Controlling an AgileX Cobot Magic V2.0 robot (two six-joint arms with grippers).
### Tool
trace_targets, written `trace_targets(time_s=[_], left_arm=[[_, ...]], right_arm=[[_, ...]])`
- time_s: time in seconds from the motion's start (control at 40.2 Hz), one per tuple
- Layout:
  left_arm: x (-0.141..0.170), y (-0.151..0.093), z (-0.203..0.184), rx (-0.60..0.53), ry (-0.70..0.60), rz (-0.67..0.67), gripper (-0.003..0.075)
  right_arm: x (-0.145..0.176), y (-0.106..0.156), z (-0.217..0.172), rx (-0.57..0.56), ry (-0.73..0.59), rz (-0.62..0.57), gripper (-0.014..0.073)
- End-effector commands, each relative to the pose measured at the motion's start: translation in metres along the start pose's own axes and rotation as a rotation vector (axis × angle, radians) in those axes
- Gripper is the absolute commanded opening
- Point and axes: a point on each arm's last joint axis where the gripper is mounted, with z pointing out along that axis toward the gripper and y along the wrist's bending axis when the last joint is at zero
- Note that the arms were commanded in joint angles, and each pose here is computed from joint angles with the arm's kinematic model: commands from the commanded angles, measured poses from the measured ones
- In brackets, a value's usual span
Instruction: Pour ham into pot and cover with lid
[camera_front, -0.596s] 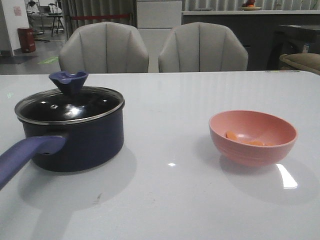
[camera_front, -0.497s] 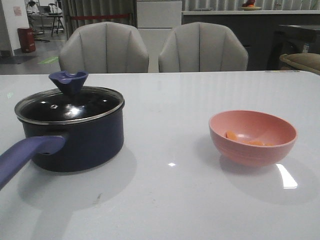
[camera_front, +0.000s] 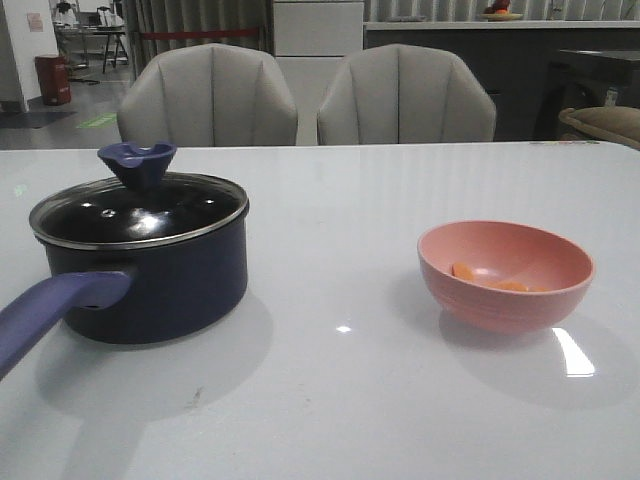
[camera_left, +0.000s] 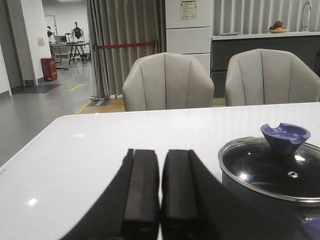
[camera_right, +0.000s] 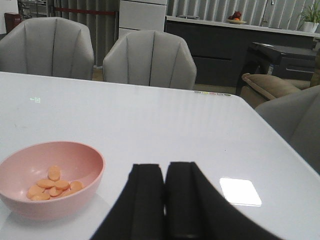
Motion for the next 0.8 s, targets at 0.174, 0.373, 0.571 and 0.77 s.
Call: trace_targets(time_s=[0.174,0.373,0.571,0.77], left_arm=[[-0.015,-0.001,-0.003,0.003,-0.228,0.012,0.0113],[-0.057,0.001,-0.012,-0.002,-0.419,-0.023,0.0113],[-0.109,0.002,-0.008,-0.001,-0.187,-0.024,0.0113],[-0.122,0.0,0.013,0.016,0.098,-0.079,0.0113]], right_arm=[[-0.01,0.0,-0.002,0.002,-0.103,-0.017,0.0148],[-0.01,0.0,-0.002,0.002,-0.103,-0.017,0.0148],[-0.01,0.0,-0.002,0.002,-0.103,-0.017,0.0148],[-0.01,0.0,-0.002,0.002,-0.103,-0.017,0.0148]])
